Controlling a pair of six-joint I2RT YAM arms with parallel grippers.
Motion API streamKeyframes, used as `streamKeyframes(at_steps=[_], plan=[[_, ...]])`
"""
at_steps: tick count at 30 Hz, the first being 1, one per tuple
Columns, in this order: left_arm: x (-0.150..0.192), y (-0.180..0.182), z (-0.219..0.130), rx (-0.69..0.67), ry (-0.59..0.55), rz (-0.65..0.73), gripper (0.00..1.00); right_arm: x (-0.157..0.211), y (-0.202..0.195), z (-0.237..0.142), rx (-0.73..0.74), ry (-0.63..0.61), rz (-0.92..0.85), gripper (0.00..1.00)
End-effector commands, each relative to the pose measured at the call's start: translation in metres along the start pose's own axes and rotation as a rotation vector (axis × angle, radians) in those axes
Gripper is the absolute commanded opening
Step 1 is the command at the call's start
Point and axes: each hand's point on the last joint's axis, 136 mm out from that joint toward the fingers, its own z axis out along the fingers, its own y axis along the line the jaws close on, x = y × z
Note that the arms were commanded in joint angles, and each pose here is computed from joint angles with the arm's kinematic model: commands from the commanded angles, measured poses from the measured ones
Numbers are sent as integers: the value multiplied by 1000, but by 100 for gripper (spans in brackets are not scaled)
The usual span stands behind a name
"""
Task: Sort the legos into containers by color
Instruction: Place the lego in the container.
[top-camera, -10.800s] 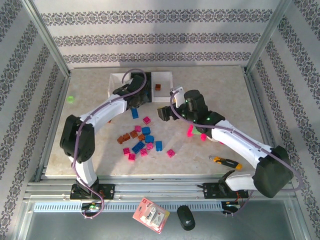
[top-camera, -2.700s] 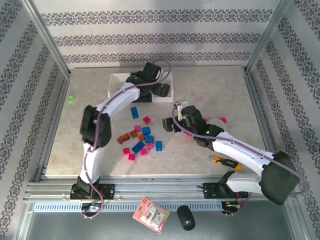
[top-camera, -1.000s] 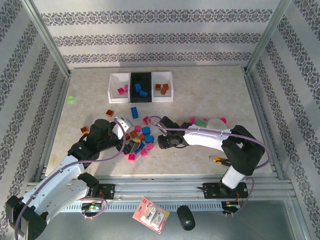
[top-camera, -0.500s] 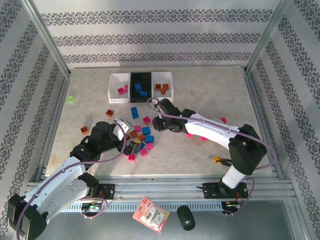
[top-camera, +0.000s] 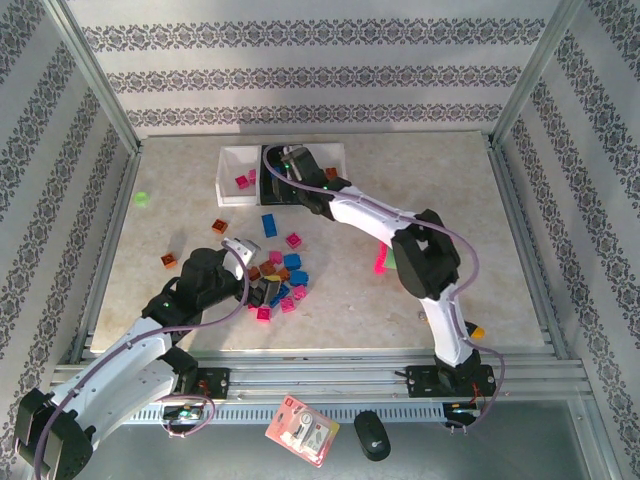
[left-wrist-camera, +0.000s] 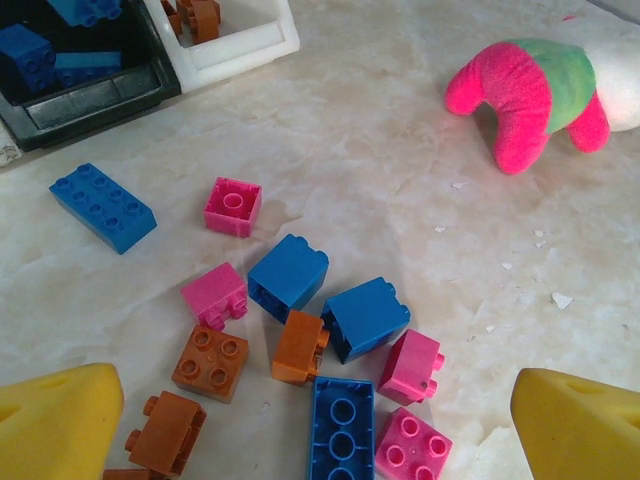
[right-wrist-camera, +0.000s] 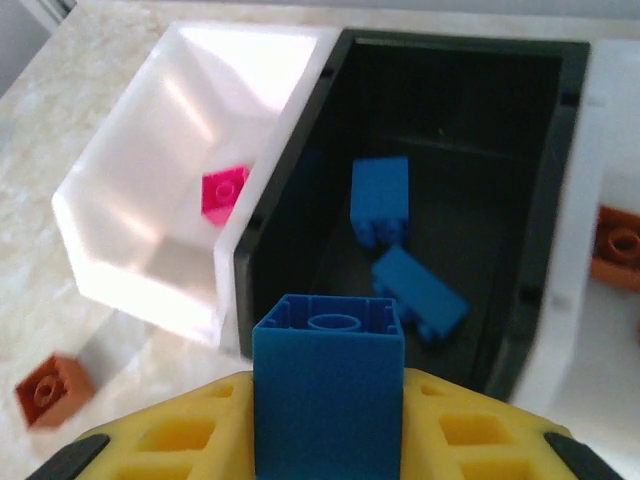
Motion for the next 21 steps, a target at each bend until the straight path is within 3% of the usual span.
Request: streamKeyframes(at_steps=[1,7,10,15,21], plan=[[-11,3,-1,-21,-60,-27,99,-26,-2,16,9,-70,-9,33],[-7,18,0,-106,-45,-76,99,-32,-5,40,13,-86,-25,36],[-6,29,-1,-171,-32,-104,99,-43,0,34,-4,-103,-39,47],[5,48,2,-276,80,-193,99,-67,12,-1,-41,-148,-61,66],[31,71,16,-345,282,-424,99,-59,14,-58,-64,-180,-91,72]])
